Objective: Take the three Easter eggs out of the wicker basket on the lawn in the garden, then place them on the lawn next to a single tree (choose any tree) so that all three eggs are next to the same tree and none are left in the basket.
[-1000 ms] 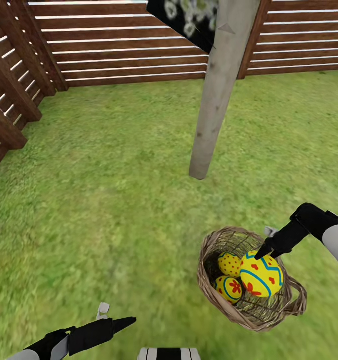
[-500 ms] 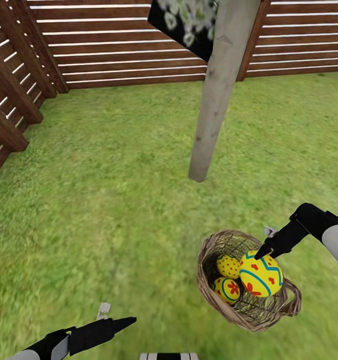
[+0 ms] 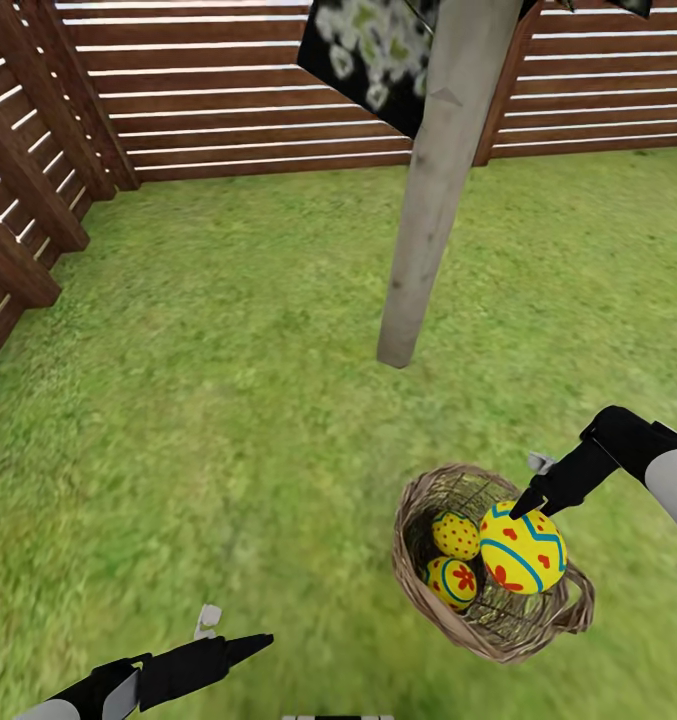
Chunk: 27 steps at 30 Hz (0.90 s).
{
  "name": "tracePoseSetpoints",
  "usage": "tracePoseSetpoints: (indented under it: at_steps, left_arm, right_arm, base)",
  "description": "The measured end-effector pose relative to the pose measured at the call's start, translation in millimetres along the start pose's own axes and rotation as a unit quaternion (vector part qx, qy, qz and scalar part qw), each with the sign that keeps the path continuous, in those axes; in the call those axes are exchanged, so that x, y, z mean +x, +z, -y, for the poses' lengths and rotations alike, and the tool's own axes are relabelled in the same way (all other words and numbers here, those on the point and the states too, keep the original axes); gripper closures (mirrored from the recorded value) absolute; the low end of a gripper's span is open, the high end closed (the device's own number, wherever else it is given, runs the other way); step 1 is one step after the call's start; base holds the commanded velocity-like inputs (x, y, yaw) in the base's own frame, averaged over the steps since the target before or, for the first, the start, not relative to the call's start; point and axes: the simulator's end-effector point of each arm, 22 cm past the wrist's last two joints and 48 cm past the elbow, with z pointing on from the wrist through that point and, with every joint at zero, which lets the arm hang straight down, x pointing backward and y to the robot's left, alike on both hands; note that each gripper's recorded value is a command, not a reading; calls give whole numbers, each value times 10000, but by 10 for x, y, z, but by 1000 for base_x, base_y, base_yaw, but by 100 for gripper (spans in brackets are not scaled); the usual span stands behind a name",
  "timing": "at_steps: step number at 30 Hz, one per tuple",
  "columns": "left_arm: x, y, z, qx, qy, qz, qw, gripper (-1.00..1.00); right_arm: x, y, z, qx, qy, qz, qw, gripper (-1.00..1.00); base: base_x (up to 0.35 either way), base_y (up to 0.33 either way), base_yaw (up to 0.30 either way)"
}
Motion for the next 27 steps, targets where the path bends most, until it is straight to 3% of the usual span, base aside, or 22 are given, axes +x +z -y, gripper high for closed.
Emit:
tracePoseSetpoints:
  at_steps: [7, 12, 19, 27]
  left_arm:
    - [-12, -40, 126, -1, -3, -1, 10000, -100]
    - [-17, -68, 213, -4, -6, -2, 10000, -100]
    - [-31, -100, 317, -9, -4, -2, 10000, -100]
    - [-29, -101, 315, -12, -5, -3, 10000, -100]
  right_arm:
    - [54, -157, -22, 22, 48, 44, 10000, 100]
    - [9, -385, -32, 145, -86, 200, 9997, 100]
    - [-92, -898, -41, 137, -211, 843, 9961, 100]
    - [-126, -1521, 6, 44, -294, 1705, 9849, 100]
  base:
    - [0, 0, 0]
    - [0, 0, 0]
    - [0, 0, 0]
    - [0, 0, 0]
